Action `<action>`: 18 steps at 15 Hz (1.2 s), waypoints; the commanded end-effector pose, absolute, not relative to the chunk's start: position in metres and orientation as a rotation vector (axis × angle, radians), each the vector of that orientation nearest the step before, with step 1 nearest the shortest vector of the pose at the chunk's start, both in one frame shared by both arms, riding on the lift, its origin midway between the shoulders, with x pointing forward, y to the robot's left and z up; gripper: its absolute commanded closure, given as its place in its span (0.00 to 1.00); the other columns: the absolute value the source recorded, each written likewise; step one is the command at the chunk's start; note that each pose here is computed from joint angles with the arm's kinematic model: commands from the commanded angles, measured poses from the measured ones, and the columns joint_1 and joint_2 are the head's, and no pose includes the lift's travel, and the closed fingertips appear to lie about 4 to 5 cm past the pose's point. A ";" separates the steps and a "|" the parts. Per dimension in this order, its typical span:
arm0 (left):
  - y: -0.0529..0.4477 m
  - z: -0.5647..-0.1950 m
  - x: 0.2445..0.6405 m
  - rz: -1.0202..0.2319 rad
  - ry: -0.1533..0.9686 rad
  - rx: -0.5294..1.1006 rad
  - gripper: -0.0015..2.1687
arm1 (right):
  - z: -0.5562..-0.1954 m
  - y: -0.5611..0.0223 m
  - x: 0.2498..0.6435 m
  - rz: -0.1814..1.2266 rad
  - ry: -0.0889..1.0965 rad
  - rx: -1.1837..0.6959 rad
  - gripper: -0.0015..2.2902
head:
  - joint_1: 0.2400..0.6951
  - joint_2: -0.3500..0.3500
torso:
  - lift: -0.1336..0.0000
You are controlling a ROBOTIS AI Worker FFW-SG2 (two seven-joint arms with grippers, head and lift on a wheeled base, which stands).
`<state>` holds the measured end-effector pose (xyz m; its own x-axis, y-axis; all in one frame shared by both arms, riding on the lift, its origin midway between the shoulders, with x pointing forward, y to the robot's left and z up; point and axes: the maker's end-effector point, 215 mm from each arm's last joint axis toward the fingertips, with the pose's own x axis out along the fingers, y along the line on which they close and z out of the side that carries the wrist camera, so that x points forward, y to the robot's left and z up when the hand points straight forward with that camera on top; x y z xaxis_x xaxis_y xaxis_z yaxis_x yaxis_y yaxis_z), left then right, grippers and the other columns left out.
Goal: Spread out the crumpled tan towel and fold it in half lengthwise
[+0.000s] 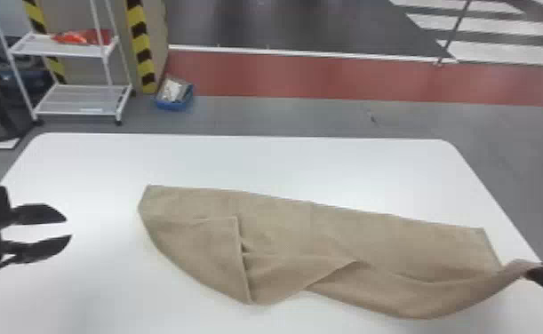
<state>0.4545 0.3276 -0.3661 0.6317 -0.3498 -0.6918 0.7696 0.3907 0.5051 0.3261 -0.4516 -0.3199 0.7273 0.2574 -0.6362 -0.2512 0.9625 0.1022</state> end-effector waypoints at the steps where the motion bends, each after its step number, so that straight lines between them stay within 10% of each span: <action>1: 0.276 -0.358 0.453 -0.850 0.428 0.848 0.04 | -0.324 -0.447 0.323 0.290 0.710 0.013 0.87 | 1.00 0.26 | 0.07; 9: 0.158 -0.384 0.521 -1.087 0.541 0.566 0.12 | -0.339 -0.443 0.308 0.287 0.737 -0.003 0.87 | 1.00 0.00 | 0.07; 18: 0.121 -0.427 0.524 -1.155 0.819 0.410 0.19 | -0.348 -0.429 0.312 0.303 0.751 -0.024 0.87 | 1.00 0.00 | 0.07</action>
